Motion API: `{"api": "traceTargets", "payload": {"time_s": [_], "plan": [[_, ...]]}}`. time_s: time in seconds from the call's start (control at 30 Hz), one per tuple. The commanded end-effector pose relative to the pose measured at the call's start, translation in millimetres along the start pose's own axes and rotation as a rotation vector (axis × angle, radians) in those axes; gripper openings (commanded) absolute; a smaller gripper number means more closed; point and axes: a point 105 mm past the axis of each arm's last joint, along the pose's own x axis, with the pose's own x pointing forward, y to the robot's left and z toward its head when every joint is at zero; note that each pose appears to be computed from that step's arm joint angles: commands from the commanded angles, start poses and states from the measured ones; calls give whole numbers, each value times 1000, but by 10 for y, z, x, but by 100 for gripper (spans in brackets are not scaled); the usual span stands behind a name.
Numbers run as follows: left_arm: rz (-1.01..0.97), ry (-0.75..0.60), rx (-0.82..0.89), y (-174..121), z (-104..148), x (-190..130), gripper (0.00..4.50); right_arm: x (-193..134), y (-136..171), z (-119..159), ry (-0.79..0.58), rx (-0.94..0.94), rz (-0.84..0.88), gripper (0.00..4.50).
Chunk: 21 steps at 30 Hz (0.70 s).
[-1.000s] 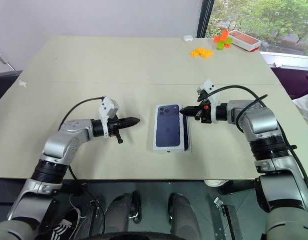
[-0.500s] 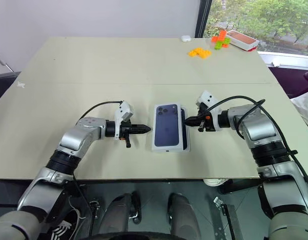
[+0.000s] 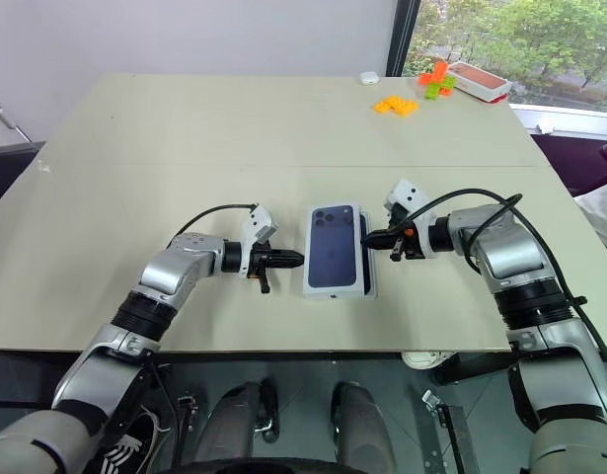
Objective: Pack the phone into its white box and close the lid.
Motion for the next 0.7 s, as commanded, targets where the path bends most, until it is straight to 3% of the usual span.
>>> {"api": "traceTargets", "payload": {"time_s": [0.03,0.7], "plan": [[4,-103,44,-1,324,51,0,-34,62,59,-2,-52,20,12],[6,-138,71,-27,403,178,0,-165,-135,-6,29,-53,-62,12]]}}
